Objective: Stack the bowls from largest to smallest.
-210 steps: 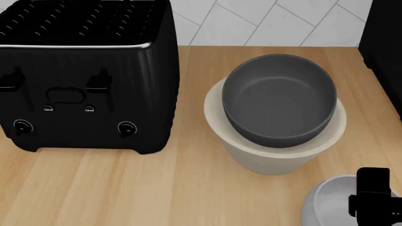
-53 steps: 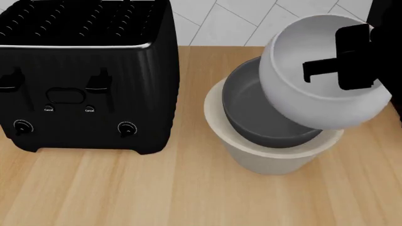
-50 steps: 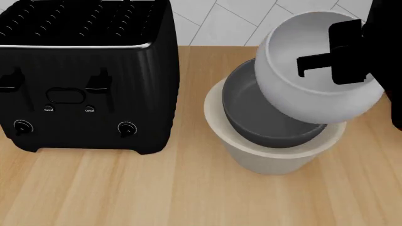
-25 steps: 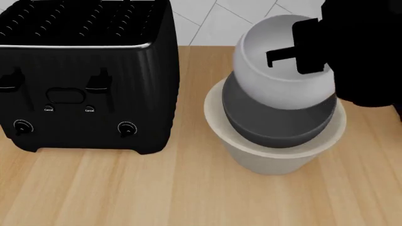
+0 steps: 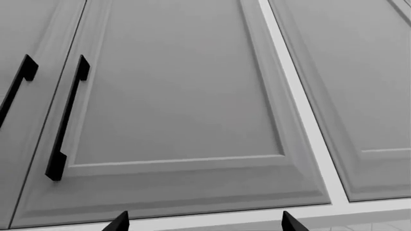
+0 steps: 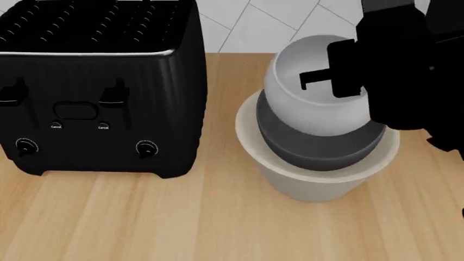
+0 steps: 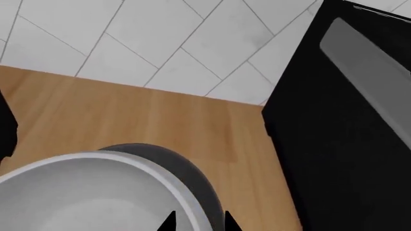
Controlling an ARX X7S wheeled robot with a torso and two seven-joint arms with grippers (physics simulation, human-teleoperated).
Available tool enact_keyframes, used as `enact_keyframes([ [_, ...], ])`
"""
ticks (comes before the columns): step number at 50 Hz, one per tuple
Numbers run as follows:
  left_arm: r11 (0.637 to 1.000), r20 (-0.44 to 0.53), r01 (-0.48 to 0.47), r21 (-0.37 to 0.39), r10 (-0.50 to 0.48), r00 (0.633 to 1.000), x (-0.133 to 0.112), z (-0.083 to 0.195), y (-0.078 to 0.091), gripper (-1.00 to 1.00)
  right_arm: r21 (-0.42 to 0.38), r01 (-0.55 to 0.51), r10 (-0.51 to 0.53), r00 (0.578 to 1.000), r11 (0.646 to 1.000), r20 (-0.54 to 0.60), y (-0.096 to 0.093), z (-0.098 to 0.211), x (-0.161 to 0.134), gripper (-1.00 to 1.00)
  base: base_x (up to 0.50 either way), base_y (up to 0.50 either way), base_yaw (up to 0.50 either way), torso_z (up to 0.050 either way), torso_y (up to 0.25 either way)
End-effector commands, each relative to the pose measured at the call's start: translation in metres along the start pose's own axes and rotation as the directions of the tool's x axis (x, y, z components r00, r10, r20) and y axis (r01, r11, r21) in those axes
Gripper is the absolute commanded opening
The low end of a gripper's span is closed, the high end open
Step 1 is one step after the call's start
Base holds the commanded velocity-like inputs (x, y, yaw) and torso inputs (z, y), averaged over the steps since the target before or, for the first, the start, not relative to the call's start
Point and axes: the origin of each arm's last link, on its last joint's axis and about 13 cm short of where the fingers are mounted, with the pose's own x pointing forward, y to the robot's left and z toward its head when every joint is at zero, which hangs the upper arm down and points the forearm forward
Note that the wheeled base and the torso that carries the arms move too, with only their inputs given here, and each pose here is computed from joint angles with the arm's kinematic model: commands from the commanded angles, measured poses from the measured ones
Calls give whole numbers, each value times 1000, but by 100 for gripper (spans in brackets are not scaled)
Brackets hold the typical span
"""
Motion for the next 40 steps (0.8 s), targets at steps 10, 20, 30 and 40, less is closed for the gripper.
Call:
enact_keyframes([
  [10, 1000, -3, -2, 5, 2, 1000, 1, 0, 1, 100, -4, 6, -6, 1000, 1000, -11, 1, -8, 11, -100, 0, 0, 0, 0, 0],
  [20, 1000, 1, -2, 6, 2, 1000, 0, 2, 1, 100, -6, 1, -1, 1000, 1000, -24, 5, -13, 16, -100, 0, 0, 0, 0, 0],
  [30, 1000, 0, -5, 7, 5, 1000, -1, 2, 2, 100, -12, -6, 5, 999, 1000, -34, 8, -16, 22, -100, 0, 0, 0, 0, 0],
  [40, 1000, -2, -5, 8, 5, 1000, -1, 2, 2, 100, -15, -8, 8, 999, 1000, -47, 10, -22, 26, -100, 0, 0, 0, 0, 0],
])
